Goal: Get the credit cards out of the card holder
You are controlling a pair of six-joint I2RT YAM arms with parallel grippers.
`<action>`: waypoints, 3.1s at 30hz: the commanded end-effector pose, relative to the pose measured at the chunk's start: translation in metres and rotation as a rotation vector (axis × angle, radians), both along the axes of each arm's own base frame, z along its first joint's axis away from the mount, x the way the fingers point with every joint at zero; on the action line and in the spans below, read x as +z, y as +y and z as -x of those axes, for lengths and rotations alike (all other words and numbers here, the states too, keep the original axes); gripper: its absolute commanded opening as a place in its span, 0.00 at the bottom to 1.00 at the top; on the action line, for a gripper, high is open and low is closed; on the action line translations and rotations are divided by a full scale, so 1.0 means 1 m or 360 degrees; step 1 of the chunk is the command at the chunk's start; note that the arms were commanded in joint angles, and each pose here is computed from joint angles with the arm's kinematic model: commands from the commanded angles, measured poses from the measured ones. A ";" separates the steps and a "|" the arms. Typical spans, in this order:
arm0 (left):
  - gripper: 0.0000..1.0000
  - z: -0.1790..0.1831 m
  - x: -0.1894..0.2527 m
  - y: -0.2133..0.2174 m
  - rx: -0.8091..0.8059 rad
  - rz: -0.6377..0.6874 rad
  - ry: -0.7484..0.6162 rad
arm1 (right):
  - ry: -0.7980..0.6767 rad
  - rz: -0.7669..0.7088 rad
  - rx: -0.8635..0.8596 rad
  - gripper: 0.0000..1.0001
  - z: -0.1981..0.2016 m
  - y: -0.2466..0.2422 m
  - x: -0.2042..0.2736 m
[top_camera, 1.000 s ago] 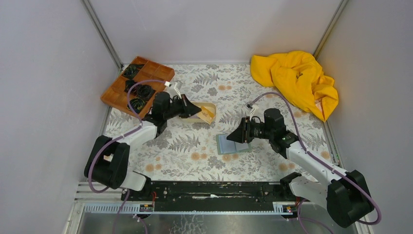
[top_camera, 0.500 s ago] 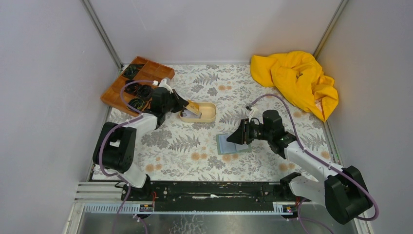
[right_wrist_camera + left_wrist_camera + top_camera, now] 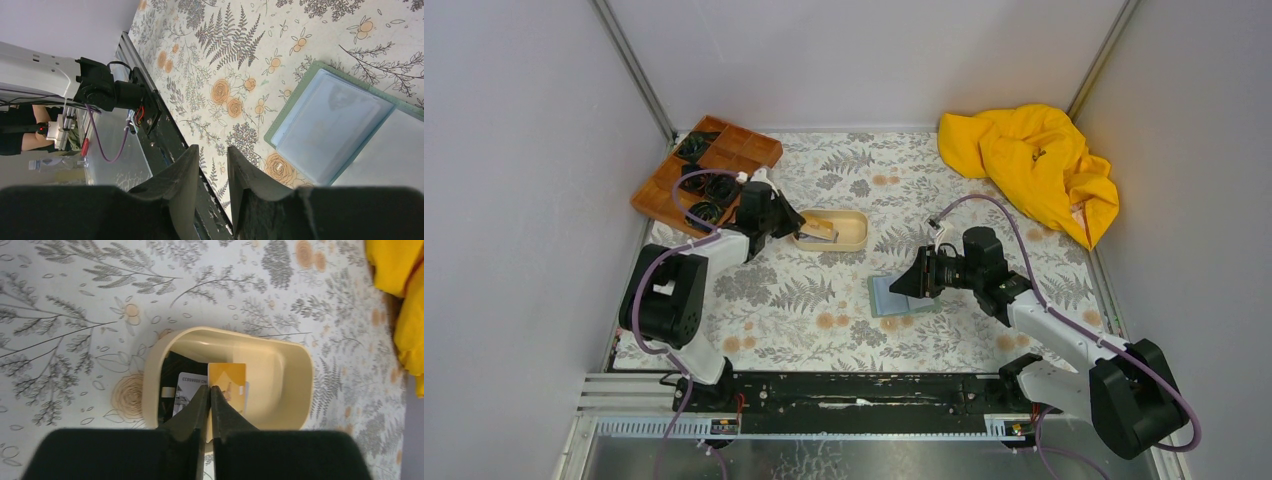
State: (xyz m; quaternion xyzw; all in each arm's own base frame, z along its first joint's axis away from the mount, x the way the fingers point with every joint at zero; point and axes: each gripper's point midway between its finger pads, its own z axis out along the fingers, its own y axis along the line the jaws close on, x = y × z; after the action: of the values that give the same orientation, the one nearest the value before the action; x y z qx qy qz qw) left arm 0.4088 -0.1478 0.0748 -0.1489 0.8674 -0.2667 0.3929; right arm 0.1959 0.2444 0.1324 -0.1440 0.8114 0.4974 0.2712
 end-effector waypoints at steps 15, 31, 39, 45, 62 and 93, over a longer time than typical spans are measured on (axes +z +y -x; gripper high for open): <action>0.59 0.018 0.045 0.053 0.0343 -0.0313 -0.0067 | -0.0086 0.0019 -0.0032 0.34 -0.010 -0.002 0.002; 0.42 0.116 0.050 -0.123 -0.0349 -0.0050 -0.0259 | 0.0094 0.0628 -0.0631 0.13 -0.046 -0.063 -0.088; 0.11 0.160 0.006 -0.168 -0.0490 -0.0133 -0.0149 | 0.0134 0.0747 -0.0694 0.00 -0.041 -0.078 -0.107; 0.05 0.164 -0.009 -0.188 -0.0556 -0.0033 -0.0087 | 0.0148 0.0790 -0.0679 0.00 -0.035 -0.082 -0.116; 0.00 0.162 -0.039 -0.218 -0.0645 0.0017 0.0032 | 0.0182 0.0775 -0.0625 0.00 -0.031 -0.077 -0.121; 0.00 0.168 -0.035 -0.215 -0.0664 0.0038 0.0038 | 0.0104 0.0400 -0.0603 0.49 -0.036 -0.048 -0.082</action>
State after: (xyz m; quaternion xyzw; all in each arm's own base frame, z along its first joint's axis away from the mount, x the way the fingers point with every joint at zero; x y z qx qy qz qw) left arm 0.2390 -0.3615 0.0260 0.0308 0.8929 -0.3333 0.3009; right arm 0.2332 0.1668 0.0461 0.0204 0.9062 0.2602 0.3326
